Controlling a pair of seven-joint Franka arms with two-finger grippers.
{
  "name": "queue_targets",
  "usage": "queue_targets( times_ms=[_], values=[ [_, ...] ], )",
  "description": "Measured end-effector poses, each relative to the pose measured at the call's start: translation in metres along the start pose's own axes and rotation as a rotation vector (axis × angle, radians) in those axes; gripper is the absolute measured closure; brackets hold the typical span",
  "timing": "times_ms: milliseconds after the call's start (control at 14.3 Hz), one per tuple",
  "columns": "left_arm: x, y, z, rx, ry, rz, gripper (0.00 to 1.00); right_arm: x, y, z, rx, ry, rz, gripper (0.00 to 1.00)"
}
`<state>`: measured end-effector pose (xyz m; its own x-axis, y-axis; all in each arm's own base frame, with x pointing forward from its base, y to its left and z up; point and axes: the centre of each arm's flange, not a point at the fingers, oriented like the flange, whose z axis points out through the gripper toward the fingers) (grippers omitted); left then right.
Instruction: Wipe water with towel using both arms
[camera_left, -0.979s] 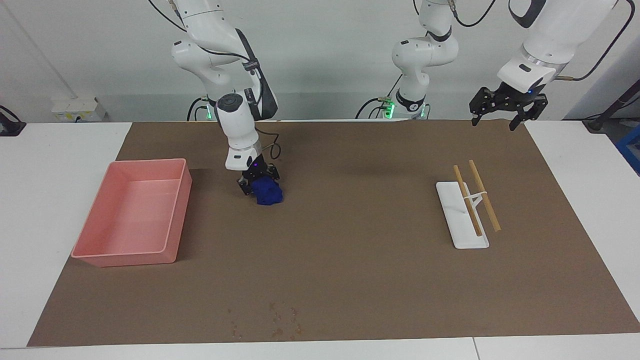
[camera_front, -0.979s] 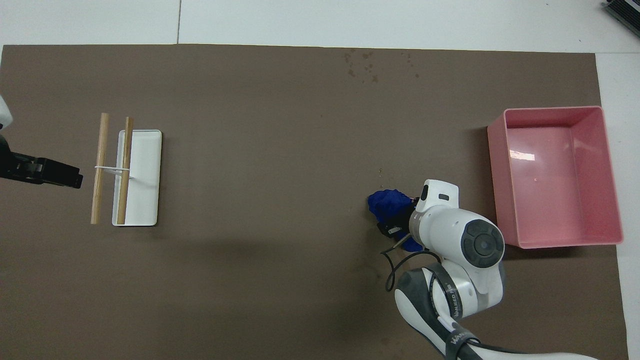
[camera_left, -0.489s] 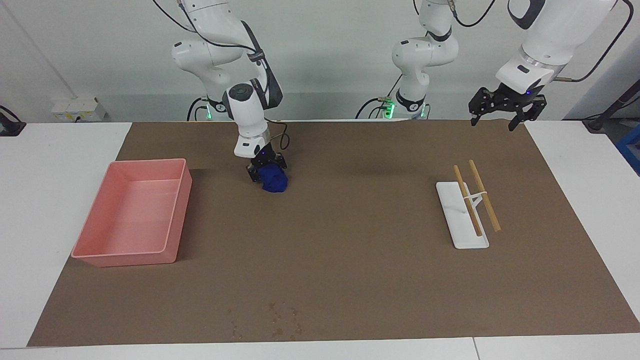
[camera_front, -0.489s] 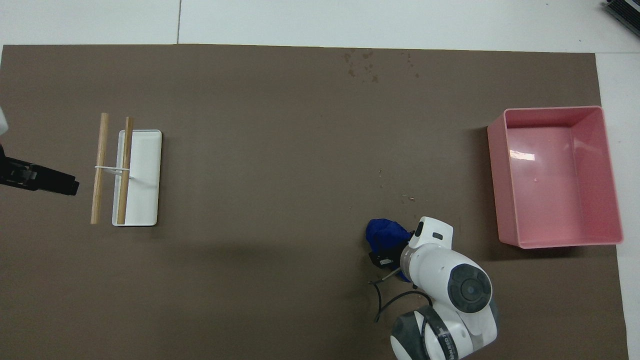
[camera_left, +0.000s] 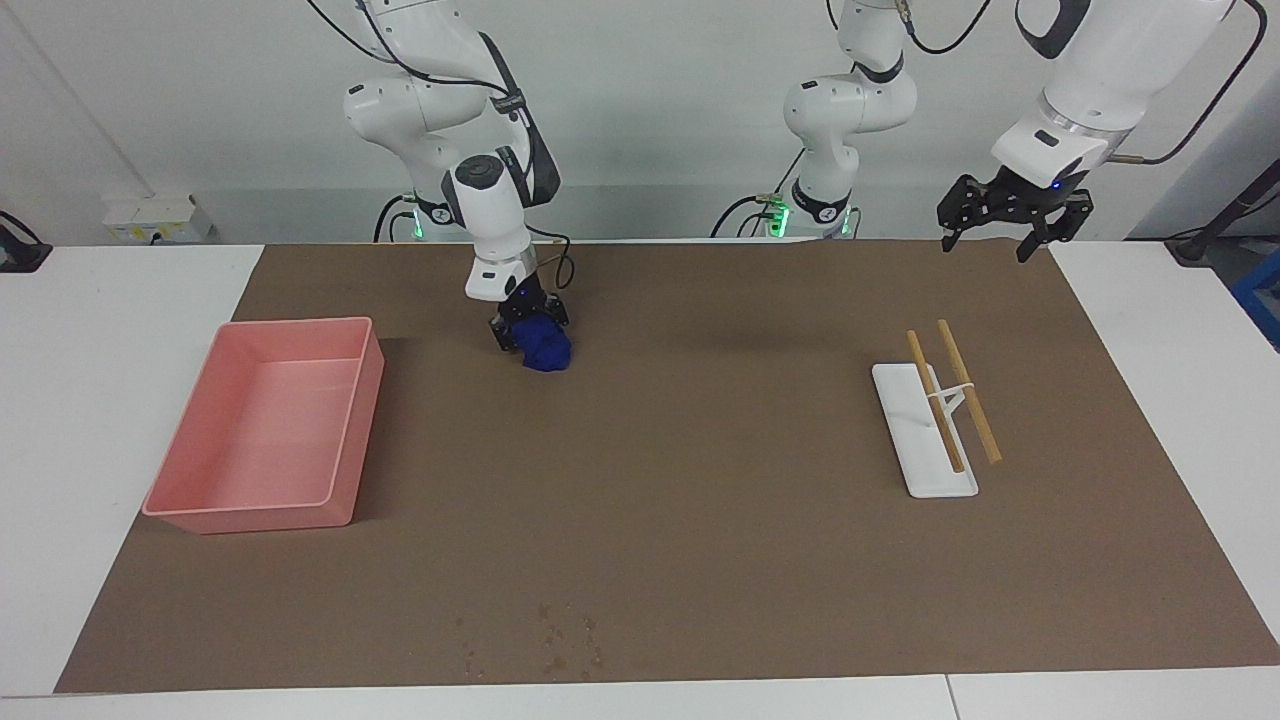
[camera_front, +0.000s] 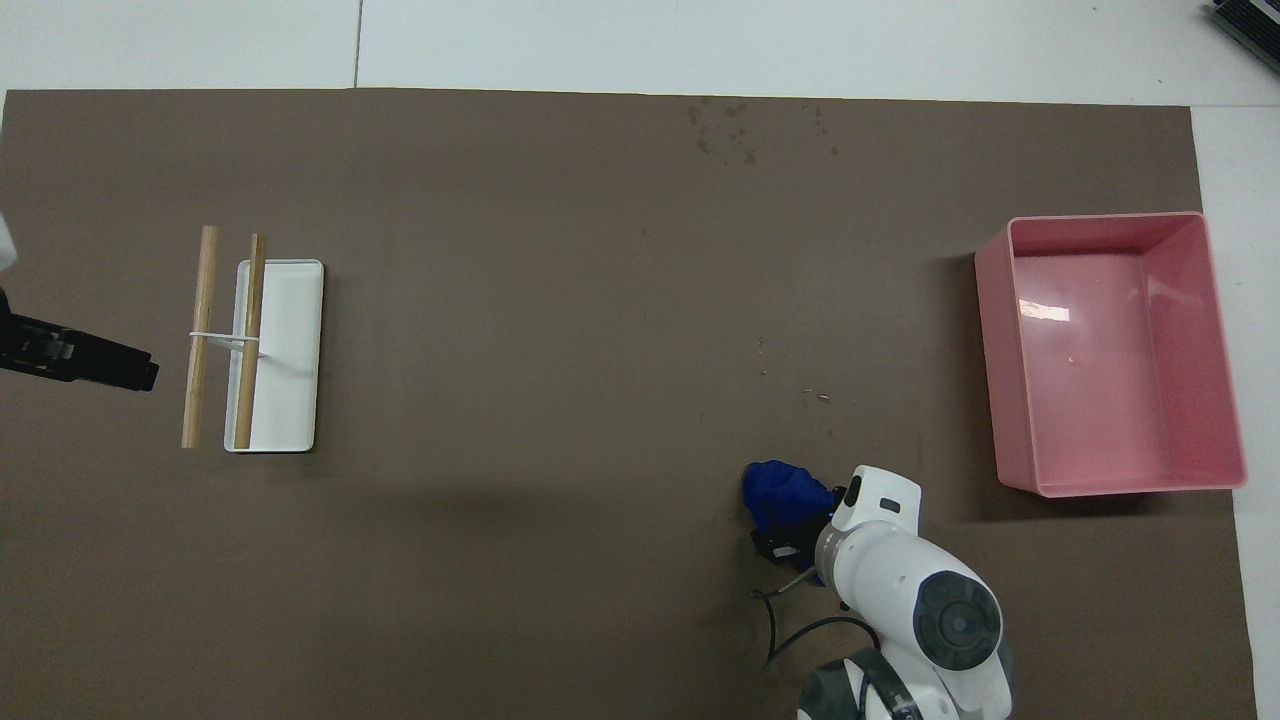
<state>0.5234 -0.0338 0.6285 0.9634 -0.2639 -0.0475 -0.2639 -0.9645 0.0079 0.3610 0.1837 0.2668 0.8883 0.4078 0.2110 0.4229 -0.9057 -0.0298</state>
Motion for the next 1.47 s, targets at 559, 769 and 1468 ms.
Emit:
queue_targets(
  times_ms=[559,769,1468],
  values=[
    [0.005,0.027,0.001,0.002,-0.003,0.055,0.00,-0.028,0.006,-0.006,-0.011,-0.010,0.005,0.98],
    [0.005,0.030,0.002,0.002,-0.004,0.061,0.00,-0.034,0.006,-0.008,-0.012,-0.013,0.004,0.98],
    [0.005,0.028,0.002,0.002,-0.004,0.057,0.00,0.069,0.044,-0.014,-0.009,0.060,0.005,0.98]
  ],
)
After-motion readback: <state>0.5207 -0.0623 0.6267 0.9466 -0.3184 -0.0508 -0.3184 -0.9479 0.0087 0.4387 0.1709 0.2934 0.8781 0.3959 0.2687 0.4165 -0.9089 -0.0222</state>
